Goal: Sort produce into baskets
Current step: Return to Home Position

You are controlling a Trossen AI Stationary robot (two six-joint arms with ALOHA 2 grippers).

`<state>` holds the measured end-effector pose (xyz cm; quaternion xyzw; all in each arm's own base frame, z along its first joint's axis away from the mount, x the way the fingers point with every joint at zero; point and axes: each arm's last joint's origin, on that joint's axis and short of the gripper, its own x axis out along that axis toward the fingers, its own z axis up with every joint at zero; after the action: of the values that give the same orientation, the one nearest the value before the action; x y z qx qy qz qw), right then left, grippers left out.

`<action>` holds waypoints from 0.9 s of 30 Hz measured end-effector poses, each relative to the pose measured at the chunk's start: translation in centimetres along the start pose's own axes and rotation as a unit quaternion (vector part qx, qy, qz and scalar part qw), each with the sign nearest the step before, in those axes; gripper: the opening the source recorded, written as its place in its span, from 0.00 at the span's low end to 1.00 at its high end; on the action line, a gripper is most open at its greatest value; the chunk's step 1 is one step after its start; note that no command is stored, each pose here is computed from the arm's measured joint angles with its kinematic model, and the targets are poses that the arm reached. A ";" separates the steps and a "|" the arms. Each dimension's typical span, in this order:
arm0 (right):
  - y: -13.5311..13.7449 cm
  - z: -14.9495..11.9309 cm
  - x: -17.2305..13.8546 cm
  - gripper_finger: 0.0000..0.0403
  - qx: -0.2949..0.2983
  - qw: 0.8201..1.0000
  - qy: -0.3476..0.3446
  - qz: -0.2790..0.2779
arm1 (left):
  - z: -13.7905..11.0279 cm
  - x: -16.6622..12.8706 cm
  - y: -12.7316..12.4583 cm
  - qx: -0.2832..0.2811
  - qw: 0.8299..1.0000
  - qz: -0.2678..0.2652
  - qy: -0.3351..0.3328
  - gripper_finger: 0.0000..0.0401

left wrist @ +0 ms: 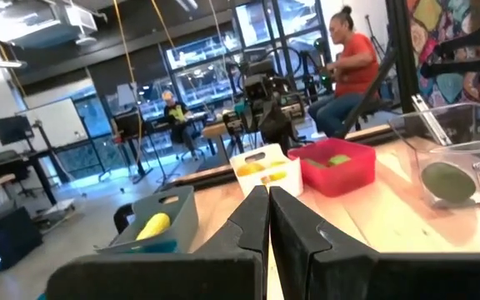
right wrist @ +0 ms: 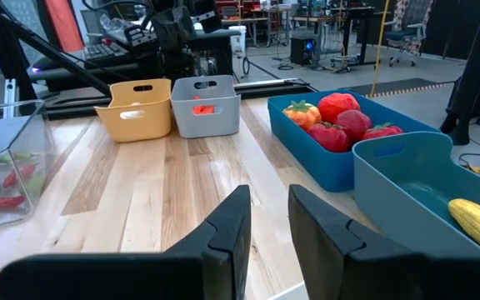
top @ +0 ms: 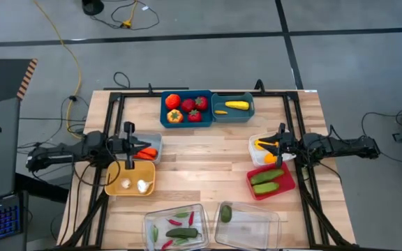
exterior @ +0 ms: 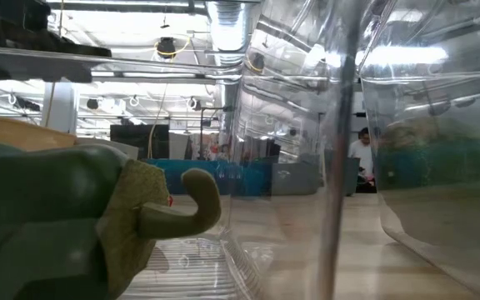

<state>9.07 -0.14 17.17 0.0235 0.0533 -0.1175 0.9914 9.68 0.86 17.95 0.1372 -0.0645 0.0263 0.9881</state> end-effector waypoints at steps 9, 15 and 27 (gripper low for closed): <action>0.0 0.0 0.0 0.28 0.000 1.000 0.000 0.000 | -0.5 0.1 0.0 0.000 1.000 -0.003 0.024 0.00; 0.0 0.0 0.0 0.28 0.000 1.000 0.000 0.000 | -1.2 0.1 -0.2 -0.005 0.998 -0.006 0.065 0.00; 0.0 0.0 0.0 0.28 0.000 1.000 0.000 0.000 | -1.8 0.3 -0.3 -0.026 0.995 -0.001 0.097 0.00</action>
<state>9.07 -0.15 17.17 0.0234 0.0533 -0.1176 0.9914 10.26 1.12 16.21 0.1085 0.0310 0.0370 0.9929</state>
